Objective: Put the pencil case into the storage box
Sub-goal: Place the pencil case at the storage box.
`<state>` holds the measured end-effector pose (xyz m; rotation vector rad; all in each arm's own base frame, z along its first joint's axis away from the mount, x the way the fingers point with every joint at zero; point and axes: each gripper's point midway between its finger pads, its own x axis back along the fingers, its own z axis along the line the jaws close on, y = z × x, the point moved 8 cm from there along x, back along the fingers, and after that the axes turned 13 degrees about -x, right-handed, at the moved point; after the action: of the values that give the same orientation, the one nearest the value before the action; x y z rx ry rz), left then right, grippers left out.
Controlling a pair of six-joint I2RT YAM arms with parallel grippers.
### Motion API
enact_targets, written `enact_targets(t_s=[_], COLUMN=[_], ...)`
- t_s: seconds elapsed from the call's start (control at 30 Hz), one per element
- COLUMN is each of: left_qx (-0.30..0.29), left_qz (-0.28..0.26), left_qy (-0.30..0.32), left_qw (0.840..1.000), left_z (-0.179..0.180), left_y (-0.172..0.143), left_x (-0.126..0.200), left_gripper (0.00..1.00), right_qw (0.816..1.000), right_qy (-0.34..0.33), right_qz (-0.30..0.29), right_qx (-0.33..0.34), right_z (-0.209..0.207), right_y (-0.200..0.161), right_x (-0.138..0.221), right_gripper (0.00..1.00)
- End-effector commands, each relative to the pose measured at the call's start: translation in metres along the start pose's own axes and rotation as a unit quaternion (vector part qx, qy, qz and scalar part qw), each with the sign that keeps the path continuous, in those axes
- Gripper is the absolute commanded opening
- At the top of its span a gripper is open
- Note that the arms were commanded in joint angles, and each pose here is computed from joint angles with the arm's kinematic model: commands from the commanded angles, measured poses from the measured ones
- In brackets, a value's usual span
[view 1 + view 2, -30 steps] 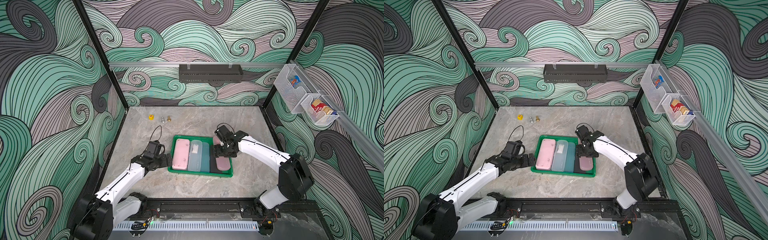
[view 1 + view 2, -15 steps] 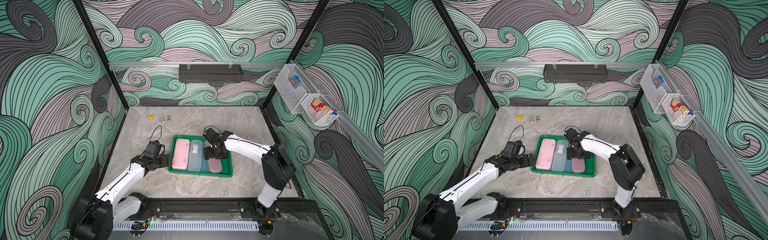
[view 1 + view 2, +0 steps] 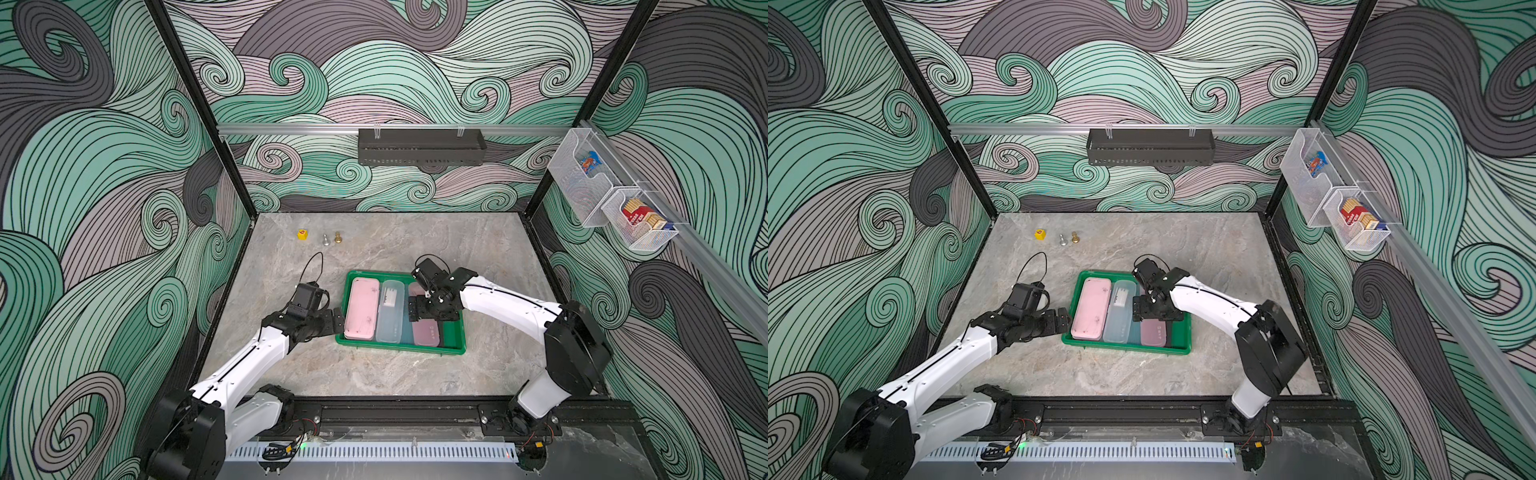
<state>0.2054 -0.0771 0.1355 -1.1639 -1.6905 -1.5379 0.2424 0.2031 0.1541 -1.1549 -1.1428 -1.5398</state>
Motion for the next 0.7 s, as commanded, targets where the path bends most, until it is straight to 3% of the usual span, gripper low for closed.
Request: enact_targets(t_s=[0.0, 0.43, 0.67], left_qx=[-0.003, -0.002, -0.002], left_qz=[0.003, 0.002, -0.001], left_qy=[0.004, 0.002, 0.002], left_qw=[1.000, 1.000, 1.000], left_z=[0.003, 0.002, 0.002], left_y=[-0.003, -0.003, -0.003], left_x=[0.001, 0.002, 0.003], left_gripper=[0.99, 0.99, 0.99], right_qw=[1.000, 0.998, 0.999], right_qy=[0.016, 0.058, 0.043], right_qz=[0.004, 0.017, -0.018], right_qx=[-0.007, 0.011, 0.009], right_z=[0.001, 0.032, 0.014], right_y=[-0.005, -0.012, -0.004], right_x=[-0.003, -0.014, -0.002], right_gripper=[0.99, 0.99, 0.99])
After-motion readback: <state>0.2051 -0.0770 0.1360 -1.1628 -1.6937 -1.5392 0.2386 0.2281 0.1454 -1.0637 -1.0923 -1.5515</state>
